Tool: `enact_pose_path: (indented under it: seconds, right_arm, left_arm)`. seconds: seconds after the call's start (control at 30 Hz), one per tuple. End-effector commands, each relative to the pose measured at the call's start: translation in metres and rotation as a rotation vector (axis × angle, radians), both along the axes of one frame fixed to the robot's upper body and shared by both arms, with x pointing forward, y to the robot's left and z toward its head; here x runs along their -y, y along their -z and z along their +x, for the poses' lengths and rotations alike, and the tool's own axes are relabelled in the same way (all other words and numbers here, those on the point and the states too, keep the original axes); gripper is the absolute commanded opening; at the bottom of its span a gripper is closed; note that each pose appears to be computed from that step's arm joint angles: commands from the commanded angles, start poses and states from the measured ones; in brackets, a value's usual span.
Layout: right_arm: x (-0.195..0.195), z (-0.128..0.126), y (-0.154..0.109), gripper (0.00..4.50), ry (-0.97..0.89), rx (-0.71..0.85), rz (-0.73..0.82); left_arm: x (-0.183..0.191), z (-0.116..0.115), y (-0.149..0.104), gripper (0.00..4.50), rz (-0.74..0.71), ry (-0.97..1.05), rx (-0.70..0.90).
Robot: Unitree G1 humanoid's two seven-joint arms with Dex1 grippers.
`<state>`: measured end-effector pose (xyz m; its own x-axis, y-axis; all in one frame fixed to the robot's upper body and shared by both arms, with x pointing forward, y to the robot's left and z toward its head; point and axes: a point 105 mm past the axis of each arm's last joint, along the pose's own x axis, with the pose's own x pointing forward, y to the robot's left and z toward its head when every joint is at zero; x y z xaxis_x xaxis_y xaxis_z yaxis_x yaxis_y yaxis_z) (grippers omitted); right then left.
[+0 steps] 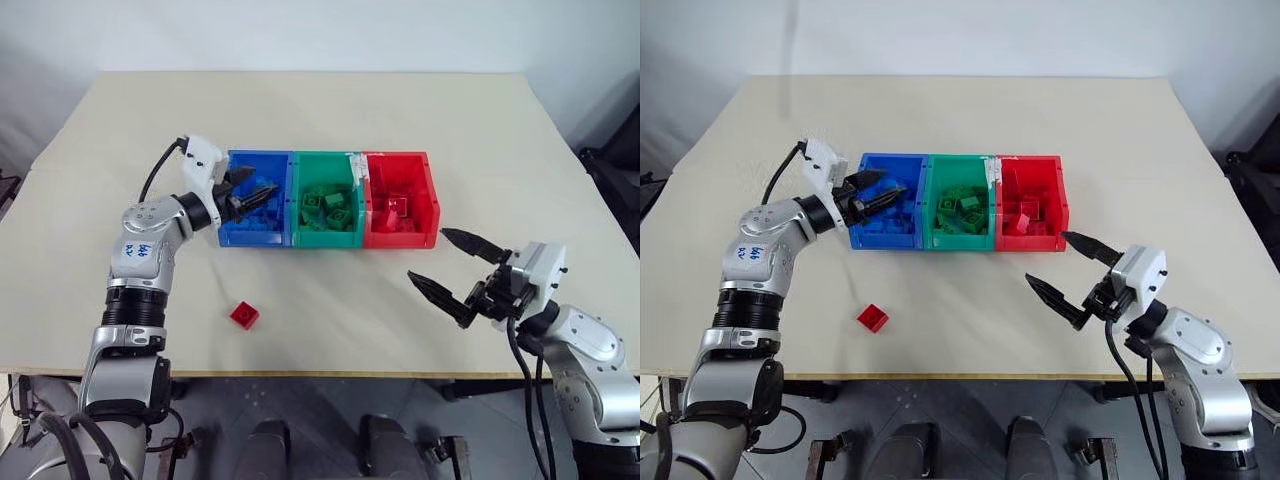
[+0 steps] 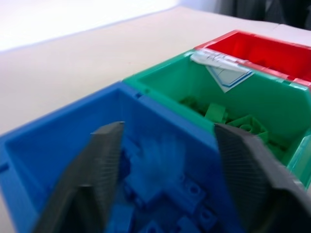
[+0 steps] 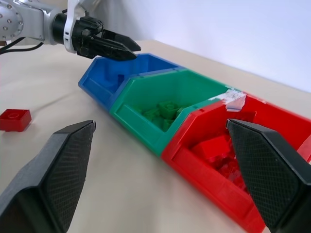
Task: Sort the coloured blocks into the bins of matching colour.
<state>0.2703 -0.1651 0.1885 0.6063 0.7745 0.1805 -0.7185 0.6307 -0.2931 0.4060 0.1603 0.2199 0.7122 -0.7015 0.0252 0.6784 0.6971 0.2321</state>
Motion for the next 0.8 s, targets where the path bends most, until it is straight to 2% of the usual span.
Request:
enact_pose_path:
  seconds: [0.03,0.2,0.3,0.43,0.5,0.6,0.8]
  right_arm:
    - [-0.003,-0.002,-0.002,4.50,-0.070,0.003,-0.037]
    - [-0.010,0.002,0.003,4.50,-0.192,-0.025,-0.123]
    - [-0.015,0.000,0.013,4.50,-0.291,-0.061,-0.205]
    - [-0.020,-0.001,0.024,4.50,-0.396,-0.101,-0.273]
    - [-0.025,-0.003,0.028,4.50,-0.447,-0.114,-0.291]
    - [-0.028,-0.009,0.041,4.50,-0.527,-0.140,-0.368]
    - [-0.036,-0.010,0.048,4.50,-0.567,-0.156,-0.366]
  left_arm:
    - [-0.012,-0.018,-0.020,4.48,0.036,0.048,0.068]
    - [-0.065,-0.047,-0.015,4.48,0.126,-0.027,0.106]
    - [-0.103,-0.083,0.000,4.48,0.189,-0.039,0.088]
    - [-0.135,-0.128,0.032,4.48,0.296,0.012,-0.045]
    - [-0.139,-0.145,0.041,4.48,0.303,0.064,-0.113]
    - [-0.134,-0.159,0.050,4.48,0.351,0.133,-0.136]
    - [-0.094,-0.163,0.065,4.48,0.396,0.313,-0.149]
